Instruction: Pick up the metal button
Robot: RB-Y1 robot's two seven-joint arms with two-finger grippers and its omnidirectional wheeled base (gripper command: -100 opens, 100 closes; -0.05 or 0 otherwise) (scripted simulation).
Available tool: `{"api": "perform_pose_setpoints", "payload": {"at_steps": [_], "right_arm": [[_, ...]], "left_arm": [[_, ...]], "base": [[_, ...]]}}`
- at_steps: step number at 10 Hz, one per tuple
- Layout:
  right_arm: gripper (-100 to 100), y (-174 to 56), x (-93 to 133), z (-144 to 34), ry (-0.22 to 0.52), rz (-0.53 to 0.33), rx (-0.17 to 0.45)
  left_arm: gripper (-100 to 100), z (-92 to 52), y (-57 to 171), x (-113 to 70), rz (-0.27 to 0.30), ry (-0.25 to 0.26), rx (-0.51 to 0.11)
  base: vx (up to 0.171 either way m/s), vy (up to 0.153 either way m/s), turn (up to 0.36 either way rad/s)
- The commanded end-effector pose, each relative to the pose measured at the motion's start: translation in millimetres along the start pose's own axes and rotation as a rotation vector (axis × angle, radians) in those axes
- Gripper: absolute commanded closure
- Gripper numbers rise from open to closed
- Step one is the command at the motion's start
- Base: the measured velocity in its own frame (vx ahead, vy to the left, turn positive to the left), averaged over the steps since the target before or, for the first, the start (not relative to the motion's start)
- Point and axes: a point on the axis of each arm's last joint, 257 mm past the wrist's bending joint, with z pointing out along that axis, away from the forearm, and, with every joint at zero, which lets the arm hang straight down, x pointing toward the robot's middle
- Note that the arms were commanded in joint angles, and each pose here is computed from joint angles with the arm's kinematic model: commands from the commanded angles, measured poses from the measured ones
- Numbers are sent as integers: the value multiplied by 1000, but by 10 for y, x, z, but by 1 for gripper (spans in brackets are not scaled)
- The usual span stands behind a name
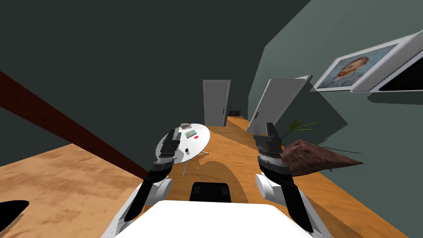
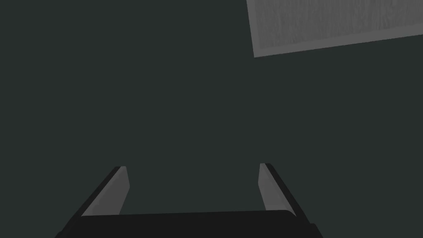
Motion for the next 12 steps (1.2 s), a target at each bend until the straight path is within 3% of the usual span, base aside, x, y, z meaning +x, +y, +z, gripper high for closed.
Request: {"api": "perform_pose_setpoints", "payload": {"at_steps": [1,4,6,7,8,9,10,11,12], "right_arm": [[0,0,0,0,0,0,0],[0,0,0,0,0,0,0],[0,0,-1,-1,0,0,0],[0,0,-1,-1,0,0,0],[0,0,0,0,0,0,0],[0,0,-1,-1,0,0,0],[0,0,0,0,0,0,0],[0,0,-1,-1,0,0,0],[0,0,0,0,0,0,0]], "left_arm": [[-100,-39,142,12,-10,14,-31],[-100,-357,674,64,-63,73,-167],[-100,-407,767,58,-61,73,-189],[-100,-542,943,57,-79,88,-239],[-100,-570,988,53,-78,88,-250],[-100,-730,1176,38,-96,100,-306],[-100,-753,1210,34,-95,100,-314],[-100,-898,1357,14,-112,110,-362],[-100,-956,1430,1,-109,108,-381]], "base": [[-44,10,-110],[-54,3,-345],[-34,8,-40],[-22,-8,-274],[-25,1,-176],[-35,-5,-253],[-32,1,-166],[-41,-2,-299],[-34,1,-172]]}}
